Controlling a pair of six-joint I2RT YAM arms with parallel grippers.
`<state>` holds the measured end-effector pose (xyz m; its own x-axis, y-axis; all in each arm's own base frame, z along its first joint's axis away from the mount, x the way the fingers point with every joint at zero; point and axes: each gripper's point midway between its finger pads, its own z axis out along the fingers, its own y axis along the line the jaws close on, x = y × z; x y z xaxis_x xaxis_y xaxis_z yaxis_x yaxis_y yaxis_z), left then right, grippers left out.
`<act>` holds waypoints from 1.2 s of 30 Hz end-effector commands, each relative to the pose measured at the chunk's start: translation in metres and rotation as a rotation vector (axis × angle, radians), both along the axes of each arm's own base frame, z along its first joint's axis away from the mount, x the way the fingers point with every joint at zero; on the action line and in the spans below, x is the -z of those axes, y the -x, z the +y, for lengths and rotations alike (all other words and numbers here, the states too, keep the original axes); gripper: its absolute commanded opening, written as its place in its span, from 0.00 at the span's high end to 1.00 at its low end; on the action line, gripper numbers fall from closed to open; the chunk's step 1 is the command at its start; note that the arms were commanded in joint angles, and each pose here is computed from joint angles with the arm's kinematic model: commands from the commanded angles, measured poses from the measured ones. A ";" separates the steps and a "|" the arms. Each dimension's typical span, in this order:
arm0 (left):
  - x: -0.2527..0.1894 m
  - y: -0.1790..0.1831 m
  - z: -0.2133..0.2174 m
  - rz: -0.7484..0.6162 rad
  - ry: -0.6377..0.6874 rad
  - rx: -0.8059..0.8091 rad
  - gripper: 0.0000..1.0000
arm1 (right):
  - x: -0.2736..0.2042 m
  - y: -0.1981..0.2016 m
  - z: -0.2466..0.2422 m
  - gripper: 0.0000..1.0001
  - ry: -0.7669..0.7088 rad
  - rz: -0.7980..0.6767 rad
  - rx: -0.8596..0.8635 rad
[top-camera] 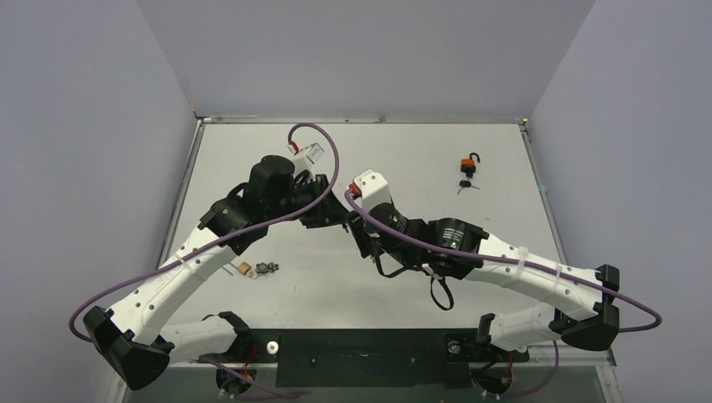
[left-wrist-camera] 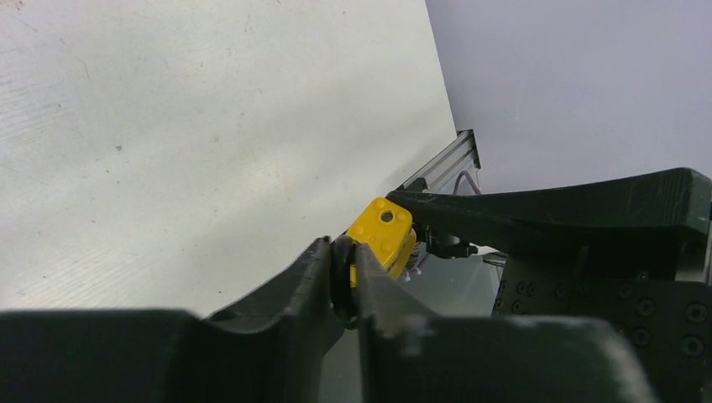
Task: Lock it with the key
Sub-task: Lock the lock.
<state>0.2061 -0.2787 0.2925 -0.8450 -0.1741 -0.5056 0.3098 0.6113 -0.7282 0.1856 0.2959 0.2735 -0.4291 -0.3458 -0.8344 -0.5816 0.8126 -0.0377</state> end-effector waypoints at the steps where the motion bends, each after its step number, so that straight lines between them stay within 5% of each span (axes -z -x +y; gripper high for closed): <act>1: -0.005 0.001 -0.001 -0.002 0.015 0.014 0.95 | -0.038 -0.005 0.000 0.78 -0.090 -0.079 0.006; 6: -0.019 0.005 -0.004 -0.020 0.052 0.039 1.00 | -0.042 0.000 0.002 0.69 -0.110 -0.088 -0.051; 9: -0.035 0.008 -0.002 -0.051 0.081 0.042 1.00 | -0.055 0.002 -0.002 0.33 -0.166 -0.108 -0.074; 13: -0.068 0.013 0.002 -0.117 0.134 0.044 1.00 | -0.078 0.005 -0.011 0.07 -0.304 -0.120 -0.144; 25: -0.202 0.023 0.025 -0.401 0.353 -0.031 1.00 | -0.184 0.005 -0.035 0.00 -0.800 -0.236 -0.353; 36: -0.229 0.005 0.033 -0.335 0.332 -0.186 1.00 | -0.195 0.011 -0.007 0.06 -0.625 -0.387 -0.258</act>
